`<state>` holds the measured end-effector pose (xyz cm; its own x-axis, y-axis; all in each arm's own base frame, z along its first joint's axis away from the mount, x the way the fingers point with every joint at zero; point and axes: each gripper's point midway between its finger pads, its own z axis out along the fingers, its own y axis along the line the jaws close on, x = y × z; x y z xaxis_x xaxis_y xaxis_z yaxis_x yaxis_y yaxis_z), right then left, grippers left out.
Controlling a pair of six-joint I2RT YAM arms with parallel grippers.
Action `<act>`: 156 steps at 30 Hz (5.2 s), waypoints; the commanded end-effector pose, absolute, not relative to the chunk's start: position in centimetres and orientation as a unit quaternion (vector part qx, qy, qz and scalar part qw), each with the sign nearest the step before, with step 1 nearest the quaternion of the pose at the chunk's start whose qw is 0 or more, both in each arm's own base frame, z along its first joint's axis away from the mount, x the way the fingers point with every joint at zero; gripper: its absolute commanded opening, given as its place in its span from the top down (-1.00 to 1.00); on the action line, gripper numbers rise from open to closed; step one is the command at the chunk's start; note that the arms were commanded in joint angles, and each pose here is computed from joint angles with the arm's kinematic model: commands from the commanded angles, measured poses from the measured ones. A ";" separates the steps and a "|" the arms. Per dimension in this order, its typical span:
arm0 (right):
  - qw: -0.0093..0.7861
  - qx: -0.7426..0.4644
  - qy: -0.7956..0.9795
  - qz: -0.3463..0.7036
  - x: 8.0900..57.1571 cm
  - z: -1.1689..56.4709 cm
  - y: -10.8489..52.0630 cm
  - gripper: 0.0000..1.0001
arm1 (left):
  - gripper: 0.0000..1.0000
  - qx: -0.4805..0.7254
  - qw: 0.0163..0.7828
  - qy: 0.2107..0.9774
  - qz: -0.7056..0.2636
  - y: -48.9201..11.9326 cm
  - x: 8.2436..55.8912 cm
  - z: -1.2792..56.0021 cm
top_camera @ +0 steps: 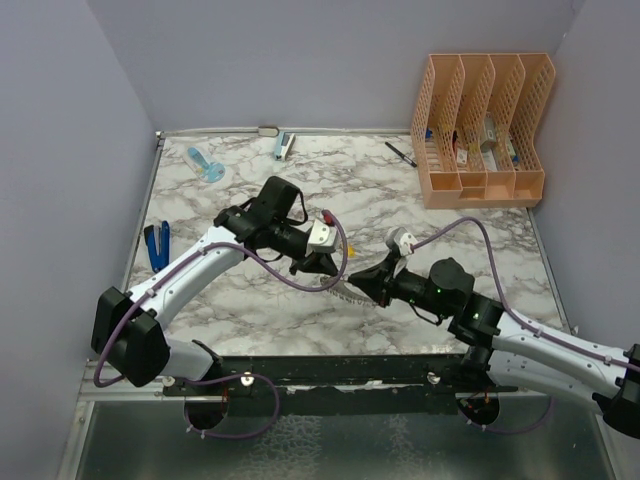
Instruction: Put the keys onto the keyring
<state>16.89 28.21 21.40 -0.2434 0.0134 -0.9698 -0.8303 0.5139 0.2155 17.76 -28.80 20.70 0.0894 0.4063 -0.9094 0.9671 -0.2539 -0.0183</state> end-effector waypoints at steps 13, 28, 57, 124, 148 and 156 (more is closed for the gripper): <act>0.610 -0.166 0.639 0.438 19.2 26.4 27.6 0.97 | 1.00 0.644 0.328 0.540 -0.431 -28.0 17.9 20.5; 0.620 -0.111 0.628 0.457 20.1 27.8 27.3 0.97 | 1.00 0.642 0.317 0.549 -0.432 -27.8 17.5 18.7; 0.546 -0.228 0.660 0.464 18.0 25.3 30.8 0.97 | -0.95 0.677 0.335 0.482 -0.444 -28.3 17.8 21.7; 0.705 -0.117 0.559 0.422 21.2 29.3 26.2 0.97 | 1.00 0.539 0.332 0.563 -0.532 -32.0 20.1 27.6; 0.725 0.080 0.569 0.379 26.0 30.8 24.1 0.97 | 1.00 0.471 0.408 0.595 -0.508 -33.5 24.8 31.1; 0.732 0.143 0.564 0.354 26.6 31.0 23.5 0.97 | 1.00 0.435 0.407 0.608 -0.525 -33.6 25.6 31.2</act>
